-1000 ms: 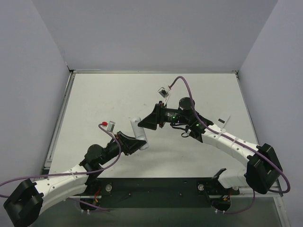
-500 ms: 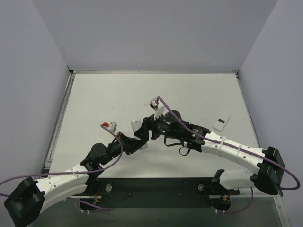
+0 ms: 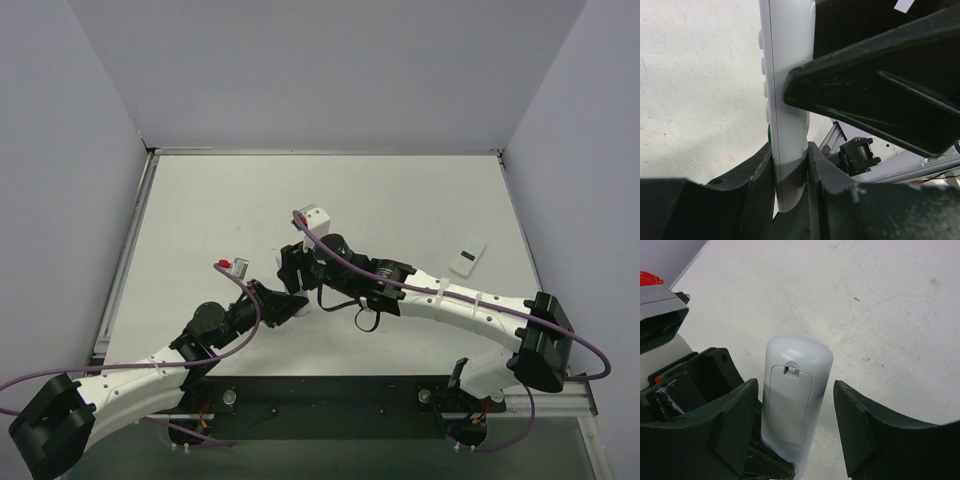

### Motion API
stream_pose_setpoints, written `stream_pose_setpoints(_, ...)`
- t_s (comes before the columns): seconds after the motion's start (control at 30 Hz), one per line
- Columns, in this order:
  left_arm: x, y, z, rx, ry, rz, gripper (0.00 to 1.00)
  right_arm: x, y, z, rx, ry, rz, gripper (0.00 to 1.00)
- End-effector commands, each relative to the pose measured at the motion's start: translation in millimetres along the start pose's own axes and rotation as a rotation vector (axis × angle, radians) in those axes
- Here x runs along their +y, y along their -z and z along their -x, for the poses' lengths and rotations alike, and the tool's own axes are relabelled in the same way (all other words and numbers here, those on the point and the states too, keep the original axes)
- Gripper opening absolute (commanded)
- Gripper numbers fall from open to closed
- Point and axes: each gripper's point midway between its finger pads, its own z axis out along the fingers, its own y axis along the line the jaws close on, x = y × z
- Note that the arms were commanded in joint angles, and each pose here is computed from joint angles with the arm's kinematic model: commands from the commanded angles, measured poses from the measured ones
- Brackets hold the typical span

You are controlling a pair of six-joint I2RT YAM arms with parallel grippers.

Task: Load the batteries into the remote control
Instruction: Place the remote control at the center of the board.

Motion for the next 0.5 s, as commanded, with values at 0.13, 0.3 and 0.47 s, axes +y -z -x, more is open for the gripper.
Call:
stream_pose_setpoints(0.13, -12, -3, 10, -0.035, -0.033, -0.037, 0.0, -1, -10, 4, 0.003, 0.028, -0.063, 0.42)
stream_pose_setpoints(0.3, 2, -1, 8, -0.038, -0.026, 0.021, 0.02, -7, -4, 6, 0.011, 0.04, -0.089, 0.15)
stream_pose_setpoints(0.47, 11, 2, 8, -0.043, -0.039, 0.07, 0.41, -31, 7, 6, 0.041, 0.048, -0.146, 0.0)
